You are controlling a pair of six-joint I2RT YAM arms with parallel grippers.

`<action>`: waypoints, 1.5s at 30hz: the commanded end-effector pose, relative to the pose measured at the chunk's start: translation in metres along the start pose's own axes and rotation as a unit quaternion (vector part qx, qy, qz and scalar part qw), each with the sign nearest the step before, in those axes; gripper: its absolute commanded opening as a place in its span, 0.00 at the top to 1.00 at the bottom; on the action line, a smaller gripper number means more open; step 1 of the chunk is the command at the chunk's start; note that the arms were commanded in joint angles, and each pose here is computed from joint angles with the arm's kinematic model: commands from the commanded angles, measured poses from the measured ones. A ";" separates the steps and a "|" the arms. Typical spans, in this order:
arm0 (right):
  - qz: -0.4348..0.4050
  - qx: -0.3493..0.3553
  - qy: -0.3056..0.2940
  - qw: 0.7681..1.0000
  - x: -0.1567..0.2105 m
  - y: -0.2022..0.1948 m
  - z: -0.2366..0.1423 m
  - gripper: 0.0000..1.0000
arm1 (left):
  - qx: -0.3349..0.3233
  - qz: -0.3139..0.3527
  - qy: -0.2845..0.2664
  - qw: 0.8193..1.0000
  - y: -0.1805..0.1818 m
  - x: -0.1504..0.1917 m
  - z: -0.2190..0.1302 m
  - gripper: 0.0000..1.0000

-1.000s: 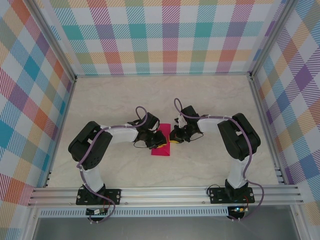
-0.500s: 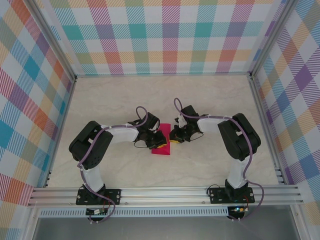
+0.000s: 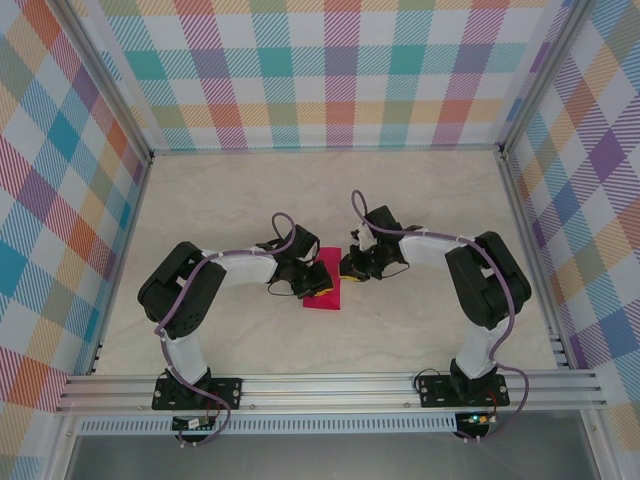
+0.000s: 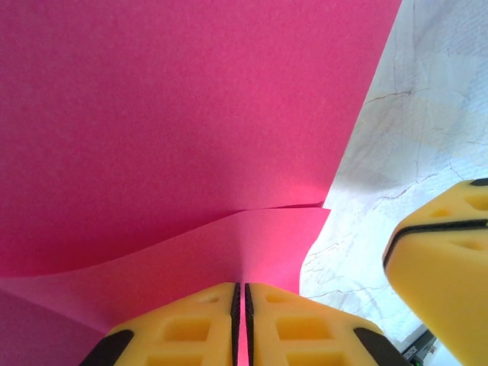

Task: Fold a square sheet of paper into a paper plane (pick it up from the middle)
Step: Fold the triangle a second time at the center of the table.

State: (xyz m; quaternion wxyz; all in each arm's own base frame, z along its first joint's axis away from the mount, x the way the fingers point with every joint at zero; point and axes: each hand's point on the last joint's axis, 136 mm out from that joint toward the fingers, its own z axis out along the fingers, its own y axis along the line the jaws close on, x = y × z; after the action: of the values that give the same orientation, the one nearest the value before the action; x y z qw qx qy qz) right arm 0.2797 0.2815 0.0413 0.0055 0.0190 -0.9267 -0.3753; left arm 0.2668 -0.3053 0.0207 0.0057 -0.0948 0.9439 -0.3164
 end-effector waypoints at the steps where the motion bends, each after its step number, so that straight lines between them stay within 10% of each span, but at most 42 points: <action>1: -0.009 -0.018 0.019 1.000 0.001 0.009 0.008 0.88 | -0.021 -0.005 0.012 1.000 0.009 0.006 0.003 0.87; 21: 0.030 0.077 0.043 0.996 0.008 -0.040 0.025 0.89 | 0.004 0.019 -0.037 0.999 -0.023 -0.012 -0.024 0.88; 45: 0.046 0.123 0.058 0.990 0.013 -0.062 0.032 0.90 | -0.113 -0.016 -0.056 0.992 0.055 -0.007 -0.007 0.88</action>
State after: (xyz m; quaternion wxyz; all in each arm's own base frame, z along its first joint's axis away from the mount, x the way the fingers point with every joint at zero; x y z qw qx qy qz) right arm 0.2763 0.2820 0.0139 0.0593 0.0105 -0.9403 -0.3349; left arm 0.2781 -0.2786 0.0177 0.0602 -0.1161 0.9586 -0.2528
